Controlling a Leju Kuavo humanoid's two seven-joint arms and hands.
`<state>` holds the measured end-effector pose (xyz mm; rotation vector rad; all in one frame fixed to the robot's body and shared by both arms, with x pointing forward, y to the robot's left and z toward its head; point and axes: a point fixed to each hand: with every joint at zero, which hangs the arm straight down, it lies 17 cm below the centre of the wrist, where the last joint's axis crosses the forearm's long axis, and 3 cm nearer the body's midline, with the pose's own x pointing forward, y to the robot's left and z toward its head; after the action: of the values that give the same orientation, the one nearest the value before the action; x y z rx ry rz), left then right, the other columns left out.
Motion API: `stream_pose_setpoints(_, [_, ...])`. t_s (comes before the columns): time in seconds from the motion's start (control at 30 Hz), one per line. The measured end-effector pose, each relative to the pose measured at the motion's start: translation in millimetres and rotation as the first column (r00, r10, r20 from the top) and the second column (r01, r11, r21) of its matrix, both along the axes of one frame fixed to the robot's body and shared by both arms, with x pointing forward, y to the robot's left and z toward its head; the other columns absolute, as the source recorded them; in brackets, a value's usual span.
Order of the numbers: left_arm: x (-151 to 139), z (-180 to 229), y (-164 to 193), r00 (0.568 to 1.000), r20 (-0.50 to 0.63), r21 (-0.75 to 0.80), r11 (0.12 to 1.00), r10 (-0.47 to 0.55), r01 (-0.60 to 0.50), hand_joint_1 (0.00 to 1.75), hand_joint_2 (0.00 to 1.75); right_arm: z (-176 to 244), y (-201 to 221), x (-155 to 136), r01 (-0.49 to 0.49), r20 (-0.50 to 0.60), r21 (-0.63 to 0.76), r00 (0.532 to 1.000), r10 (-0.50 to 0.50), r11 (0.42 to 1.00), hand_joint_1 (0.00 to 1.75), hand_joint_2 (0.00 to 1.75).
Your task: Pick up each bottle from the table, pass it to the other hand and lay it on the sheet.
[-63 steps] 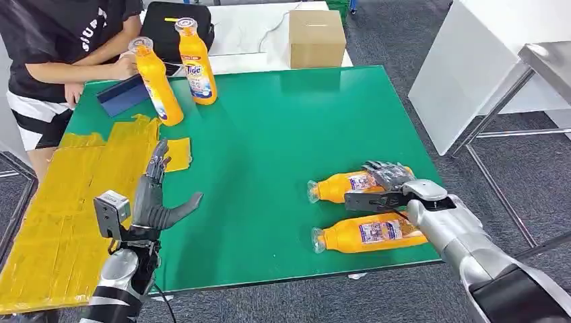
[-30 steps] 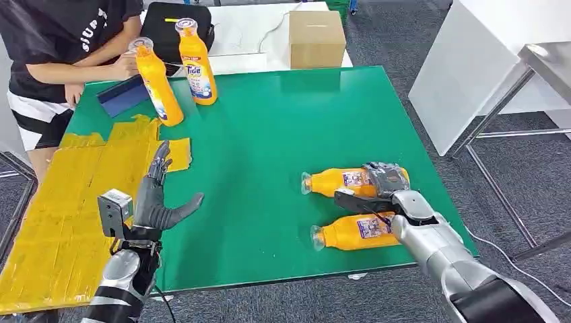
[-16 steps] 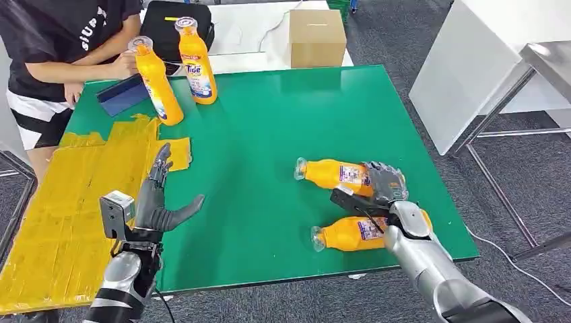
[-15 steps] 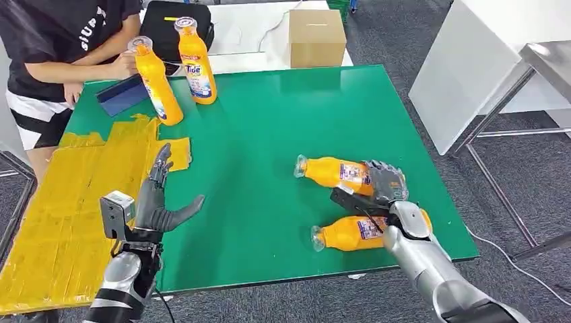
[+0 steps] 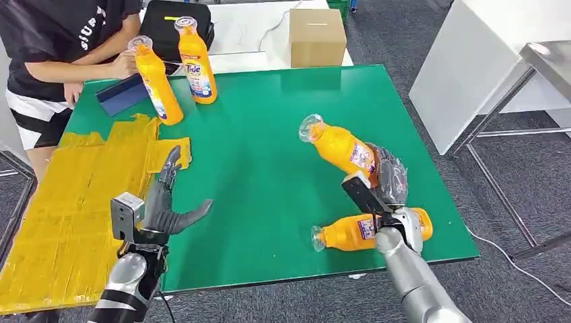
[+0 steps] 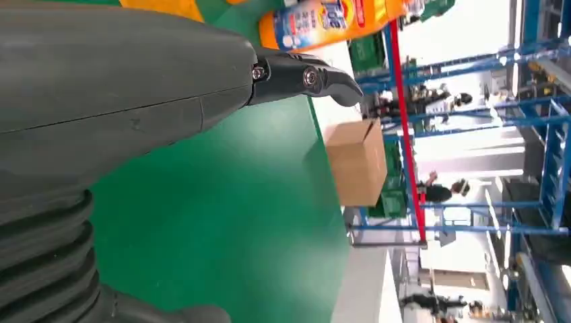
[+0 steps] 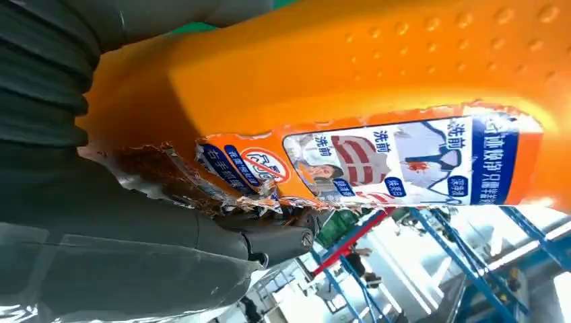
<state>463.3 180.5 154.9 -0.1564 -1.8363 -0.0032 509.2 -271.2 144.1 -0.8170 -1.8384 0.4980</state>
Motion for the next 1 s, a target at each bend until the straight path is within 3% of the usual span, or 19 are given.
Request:
stream_pose_setpoints(0.5, [-1, 0, -5, 1.0, 0.001, 0.003, 1.0, -0.011, 0.011, 0.0, 1.75, 12, -1, -3, 0.011, 0.03, 0.044, 0.999, -0.012, 0.999, 1.75, 1.75])
stream_pose_setpoints(0.6, [-1, 0, -6, 1.0, 0.002, 0.004, 1.0, -0.014, 0.014, 0.0, 1.75, 10, 5, -4, -0.039, 0.014, 0.131, 0.999, 0.037, 0.991, 1.75, 1.75])
stream_pose_setpoints(0.67, [-1, 1, -10, 1.0, 0.002, 0.006, 1.0, -0.028, 0.028, 0.0, 1.75, 7, 19, -5, -0.123, -0.009, 0.277, 0.991, 0.131, 0.953, 1.75, 1.75])
stream_pose_setpoints(0.8, [-2, 0, -23, 0.997, -0.013, -0.011, 0.997, -0.083, 0.082, 0.0, 1.75, 11, 44, -10, -0.228, -0.006, 0.436, 0.967, 0.256, 0.87, 1.75, 1.75])
stream_pose_setpoints(0.87, [-3, -1, -32, 0.992, -0.02, -0.035, 0.991, -0.127, 0.127, 0.0, 1.75, 13, 59, -12, -0.285, 0.004, 0.528, 0.943, 0.333, 0.8, 1.75, 1.75])
stream_pose_setpoints(1.0, [-7, 2, -54, 0.974, -0.023, -0.078, 0.971, -0.226, 0.224, 0.0, 1.75, 16, 104, -23, -0.414, 0.023, 0.648, 0.85, 0.527, 0.639, 1.75, 1.75])
